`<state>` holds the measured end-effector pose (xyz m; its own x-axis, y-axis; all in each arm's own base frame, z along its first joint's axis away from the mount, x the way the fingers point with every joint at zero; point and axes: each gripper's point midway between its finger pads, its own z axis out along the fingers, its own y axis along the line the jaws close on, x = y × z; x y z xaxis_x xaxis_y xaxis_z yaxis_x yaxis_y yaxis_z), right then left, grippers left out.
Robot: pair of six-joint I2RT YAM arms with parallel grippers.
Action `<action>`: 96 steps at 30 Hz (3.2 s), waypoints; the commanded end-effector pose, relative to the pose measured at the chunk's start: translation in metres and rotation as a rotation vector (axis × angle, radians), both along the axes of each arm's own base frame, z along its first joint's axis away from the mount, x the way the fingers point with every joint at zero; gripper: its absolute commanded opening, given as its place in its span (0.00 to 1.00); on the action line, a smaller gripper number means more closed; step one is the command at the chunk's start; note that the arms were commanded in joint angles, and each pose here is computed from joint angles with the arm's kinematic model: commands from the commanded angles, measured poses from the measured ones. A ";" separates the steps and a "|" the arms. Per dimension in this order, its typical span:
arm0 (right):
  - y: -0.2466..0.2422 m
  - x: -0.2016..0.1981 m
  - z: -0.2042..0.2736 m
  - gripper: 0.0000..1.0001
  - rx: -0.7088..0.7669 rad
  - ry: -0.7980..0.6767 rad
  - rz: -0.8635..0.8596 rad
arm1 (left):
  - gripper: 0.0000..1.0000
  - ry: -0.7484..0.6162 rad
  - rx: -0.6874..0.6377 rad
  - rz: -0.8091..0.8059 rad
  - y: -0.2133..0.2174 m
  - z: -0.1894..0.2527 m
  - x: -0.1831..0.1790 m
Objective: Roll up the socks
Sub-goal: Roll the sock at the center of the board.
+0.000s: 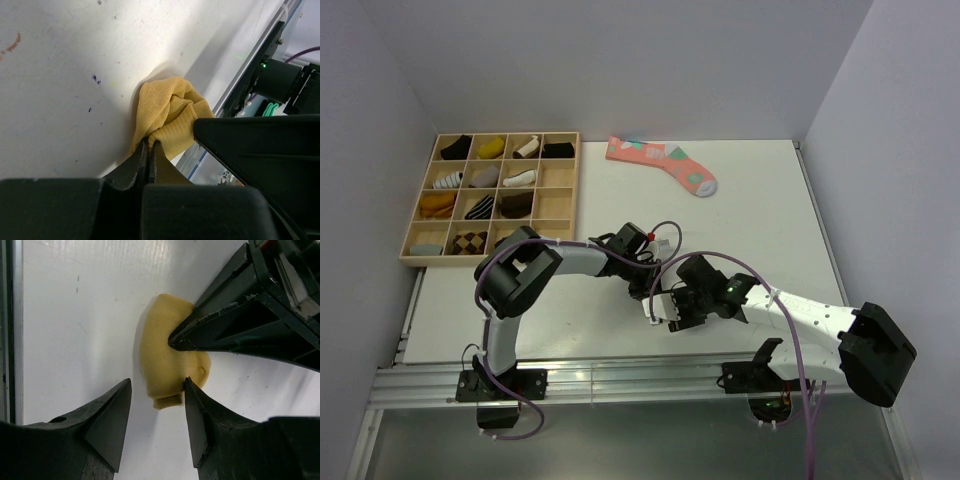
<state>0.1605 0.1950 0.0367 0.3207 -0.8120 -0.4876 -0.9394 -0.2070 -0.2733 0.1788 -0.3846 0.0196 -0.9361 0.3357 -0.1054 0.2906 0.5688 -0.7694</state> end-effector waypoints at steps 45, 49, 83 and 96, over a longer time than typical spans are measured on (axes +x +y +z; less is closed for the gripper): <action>0.017 -0.005 -0.040 0.07 -0.171 0.486 -0.254 | 0.43 -0.197 0.083 0.601 0.077 0.009 0.043; 0.014 -0.006 -0.043 0.08 -0.206 0.577 -0.280 | 0.44 -0.255 0.050 0.636 0.086 0.021 0.045; 0.001 0.013 -0.061 0.05 -0.274 0.723 -0.511 | 0.51 -0.048 -0.128 0.993 0.041 0.052 -0.031; -0.010 0.008 -0.055 0.03 -0.291 0.806 -0.508 | 0.56 0.095 -0.185 1.316 0.037 0.017 -0.017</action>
<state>0.1778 0.2297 0.0174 -0.4730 -0.8091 -0.3487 -0.8146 0.2508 0.5230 0.1457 -0.3482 0.0355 -0.6673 -0.7437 -0.0398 -0.3916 0.3958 -0.8306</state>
